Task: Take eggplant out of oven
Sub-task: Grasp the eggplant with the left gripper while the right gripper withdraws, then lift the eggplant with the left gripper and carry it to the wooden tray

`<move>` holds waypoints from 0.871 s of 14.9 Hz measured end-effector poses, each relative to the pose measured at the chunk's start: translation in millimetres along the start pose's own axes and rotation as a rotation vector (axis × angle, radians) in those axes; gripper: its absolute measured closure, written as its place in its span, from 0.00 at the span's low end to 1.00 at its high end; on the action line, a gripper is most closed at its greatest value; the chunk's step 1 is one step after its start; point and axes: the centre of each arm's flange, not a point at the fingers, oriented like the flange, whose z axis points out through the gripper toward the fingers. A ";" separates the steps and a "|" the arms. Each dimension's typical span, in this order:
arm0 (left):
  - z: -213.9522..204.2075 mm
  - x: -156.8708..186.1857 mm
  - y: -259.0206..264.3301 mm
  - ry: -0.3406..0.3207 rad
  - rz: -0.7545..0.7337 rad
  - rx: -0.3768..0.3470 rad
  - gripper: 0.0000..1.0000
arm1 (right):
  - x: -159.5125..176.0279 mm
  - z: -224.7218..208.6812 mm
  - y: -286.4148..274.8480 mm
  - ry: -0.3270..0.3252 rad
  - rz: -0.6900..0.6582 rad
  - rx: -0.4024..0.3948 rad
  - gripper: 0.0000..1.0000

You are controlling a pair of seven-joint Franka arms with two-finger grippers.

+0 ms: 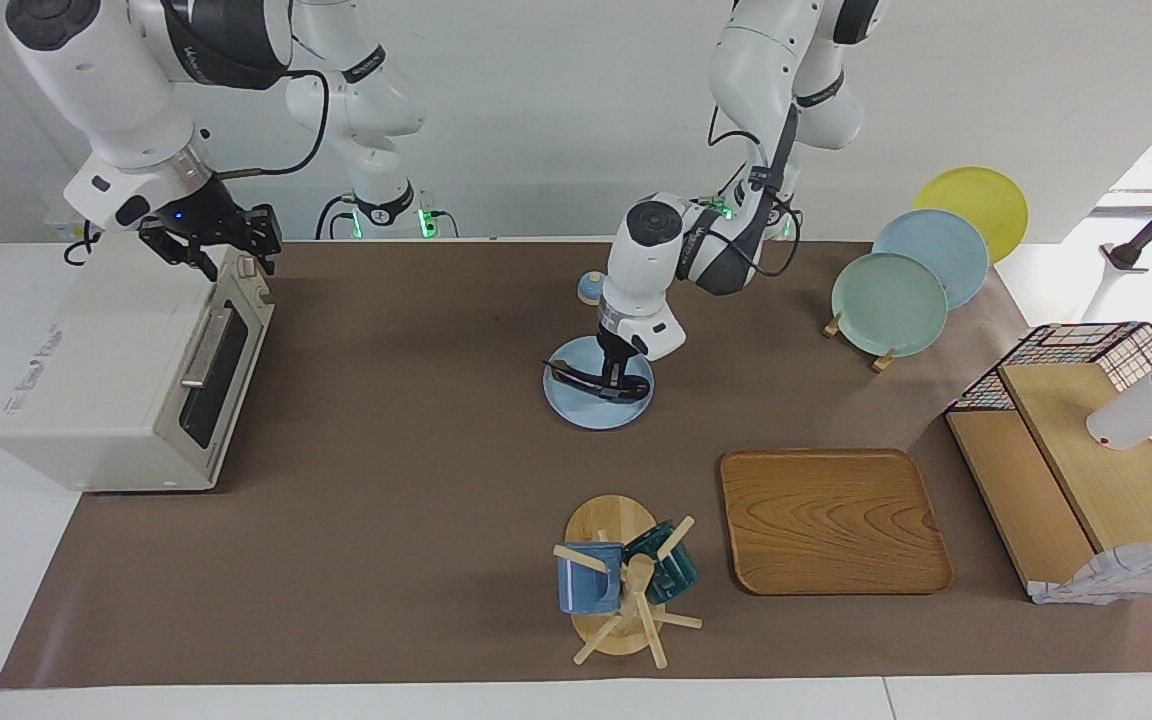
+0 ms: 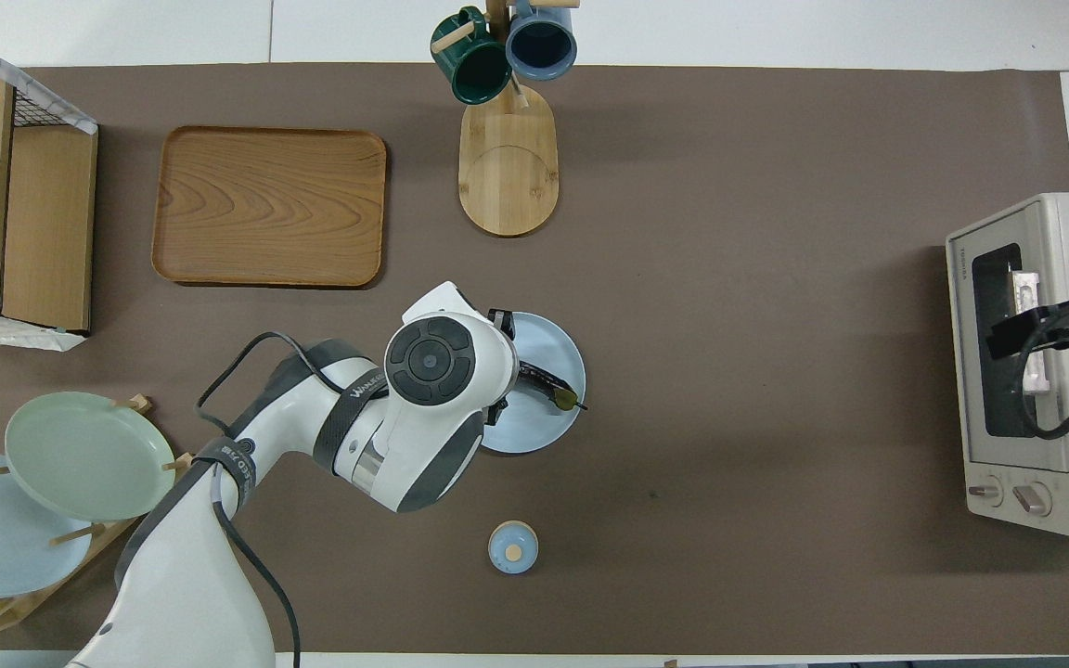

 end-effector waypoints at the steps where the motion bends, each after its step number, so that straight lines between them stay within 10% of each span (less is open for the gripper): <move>1: -0.4 0.2 0.4 0.000 0.009 -0.001 0.65 | 0.8 -0.4 -3.5 0.001 -0.002 0.000 0.08; 7: -45.6 21.7 40.1 0.009 0.224 -0.026 0.65 | 7.0 -1.3 -39.9 0.003 0.071 -0.009 0.00; 13: -109.2 156.4 103.1 0.048 0.736 -0.027 0.65 | 10.7 -10.5 -46.8 0.027 0.084 -0.011 0.00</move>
